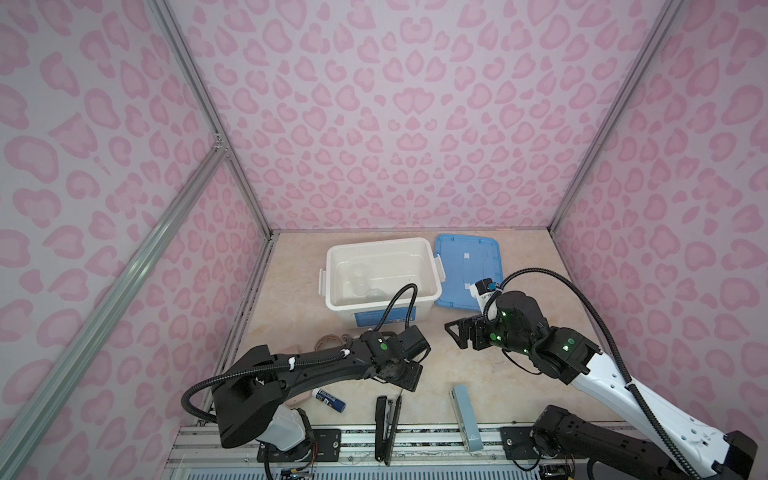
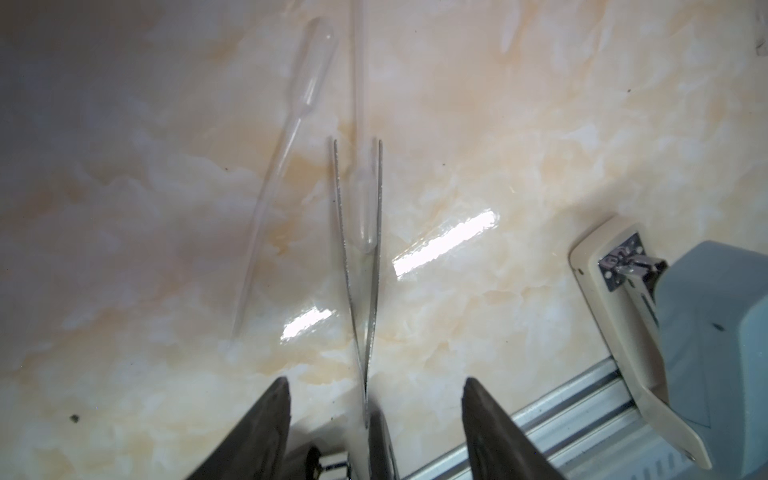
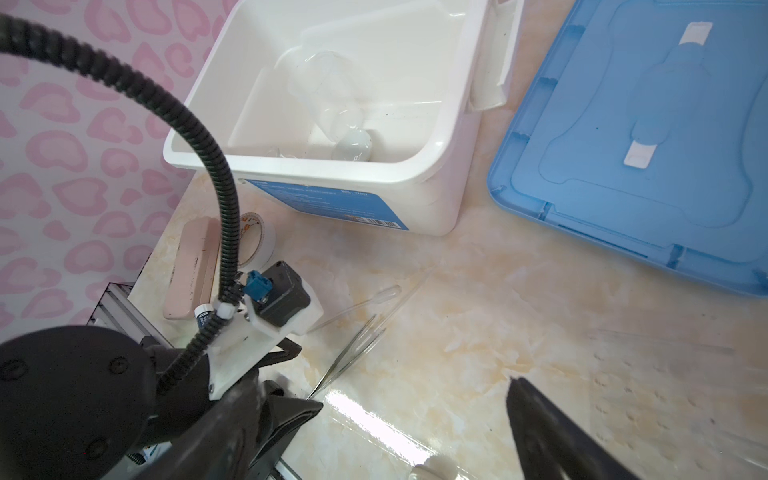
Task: Organize the chemistry lab equipment
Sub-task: 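Lower the left gripper around the metal tweezers and close on them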
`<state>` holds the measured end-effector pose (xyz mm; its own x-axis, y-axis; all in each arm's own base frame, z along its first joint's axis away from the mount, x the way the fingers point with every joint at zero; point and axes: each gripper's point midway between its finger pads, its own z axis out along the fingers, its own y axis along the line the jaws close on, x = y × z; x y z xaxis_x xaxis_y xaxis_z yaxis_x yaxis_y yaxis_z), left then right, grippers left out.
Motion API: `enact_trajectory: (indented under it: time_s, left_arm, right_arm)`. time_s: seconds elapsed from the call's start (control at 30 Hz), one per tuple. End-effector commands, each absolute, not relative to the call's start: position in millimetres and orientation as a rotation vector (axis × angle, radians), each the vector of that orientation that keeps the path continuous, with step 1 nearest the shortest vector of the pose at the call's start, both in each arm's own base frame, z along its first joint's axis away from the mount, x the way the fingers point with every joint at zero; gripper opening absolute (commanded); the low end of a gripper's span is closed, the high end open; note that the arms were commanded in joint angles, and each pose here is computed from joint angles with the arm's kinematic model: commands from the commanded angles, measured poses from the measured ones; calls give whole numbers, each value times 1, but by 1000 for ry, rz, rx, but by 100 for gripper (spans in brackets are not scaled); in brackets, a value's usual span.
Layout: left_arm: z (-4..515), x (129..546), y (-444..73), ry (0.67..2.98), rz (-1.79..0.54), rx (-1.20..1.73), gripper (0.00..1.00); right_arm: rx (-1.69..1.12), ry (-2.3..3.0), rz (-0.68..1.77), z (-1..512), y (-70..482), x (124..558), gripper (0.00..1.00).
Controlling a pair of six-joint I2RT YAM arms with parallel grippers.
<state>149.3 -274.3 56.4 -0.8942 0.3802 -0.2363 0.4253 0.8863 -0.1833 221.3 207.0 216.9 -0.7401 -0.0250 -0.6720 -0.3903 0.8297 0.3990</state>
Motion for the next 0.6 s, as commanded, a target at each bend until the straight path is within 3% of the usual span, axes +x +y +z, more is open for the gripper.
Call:
enact_trajectory:
  time_s: [0.0, 0.3, 0.57]
  left_arm:
    - [50, 151, -283, 2852, -352, 605, 64]
    - [25, 150, -284, 2895, -264, 623, 49]
    - [17, 151, -282, 2900, -227, 625, 43]
  right_arm:
    - [-282, 2313, 692, 216, 208, 225, 94]
    - [-298, 2298, 712, 220, 219, 228, 93]
    - [-384, 2355, 716, 201, 224, 216, 95]
